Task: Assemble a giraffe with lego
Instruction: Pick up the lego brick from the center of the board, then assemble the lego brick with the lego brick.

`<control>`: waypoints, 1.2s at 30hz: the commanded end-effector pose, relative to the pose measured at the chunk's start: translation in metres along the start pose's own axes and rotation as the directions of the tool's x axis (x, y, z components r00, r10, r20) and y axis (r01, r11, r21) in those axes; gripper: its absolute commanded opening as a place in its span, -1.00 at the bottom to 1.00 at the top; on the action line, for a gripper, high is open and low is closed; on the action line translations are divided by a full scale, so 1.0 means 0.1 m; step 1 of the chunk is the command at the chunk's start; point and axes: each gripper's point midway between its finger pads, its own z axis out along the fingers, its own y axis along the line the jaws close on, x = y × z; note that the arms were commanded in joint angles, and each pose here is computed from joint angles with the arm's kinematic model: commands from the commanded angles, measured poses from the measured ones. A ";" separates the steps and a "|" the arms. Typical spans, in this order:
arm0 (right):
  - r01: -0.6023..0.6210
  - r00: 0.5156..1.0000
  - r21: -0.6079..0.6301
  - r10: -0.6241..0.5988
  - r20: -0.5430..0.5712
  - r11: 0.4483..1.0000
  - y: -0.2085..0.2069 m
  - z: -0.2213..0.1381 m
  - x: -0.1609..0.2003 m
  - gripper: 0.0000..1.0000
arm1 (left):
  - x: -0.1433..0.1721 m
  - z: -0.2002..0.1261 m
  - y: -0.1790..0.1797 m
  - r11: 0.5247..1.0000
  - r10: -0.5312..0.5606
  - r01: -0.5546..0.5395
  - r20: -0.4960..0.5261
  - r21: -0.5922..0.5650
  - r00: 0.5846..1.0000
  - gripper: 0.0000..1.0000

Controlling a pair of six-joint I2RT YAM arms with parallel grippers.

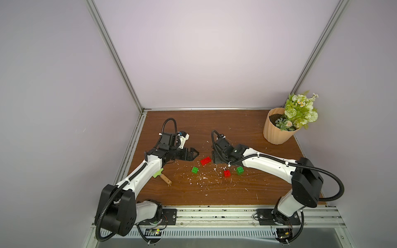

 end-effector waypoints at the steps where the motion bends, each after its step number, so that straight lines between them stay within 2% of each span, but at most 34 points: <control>1: 0.052 0.998 0.022 -0.052 0.019 0.998 -0.15 -0.14 -0.23 0.23 | -0.05 0.07 -0.23 0.997 0.055 -0.054 -0.011 0.054 0.998 0.99; 7: 0.070 0.997 0.005 -0.070 -0.007 0.998 -0.40 -0.08 -0.42 0.23 | -0.04 0.19 -0.42 0.992 0.088 -0.086 -0.023 0.095 0.996 0.99; 14: 0.154 0.987 -0.019 -0.154 -0.035 0.988 -0.61 0.05 -0.46 0.25 | 0.00 0.23 -0.47 0.987 0.098 -0.093 -0.033 0.134 0.995 0.99; 20: 0.207 0.976 -0.021 -0.208 -0.065 0.978 -0.74 0.20 -0.41 0.25 | -0.01 0.24 -0.48 0.985 0.108 -0.102 -0.034 0.138 0.994 0.99; 36: 0.224 0.967 -0.043 -0.227 -0.112 0.974 -0.83 0.41 -0.18 0.24 | 0.00 0.26 -0.45 0.986 0.105 -0.099 -0.044 0.131 0.993 0.99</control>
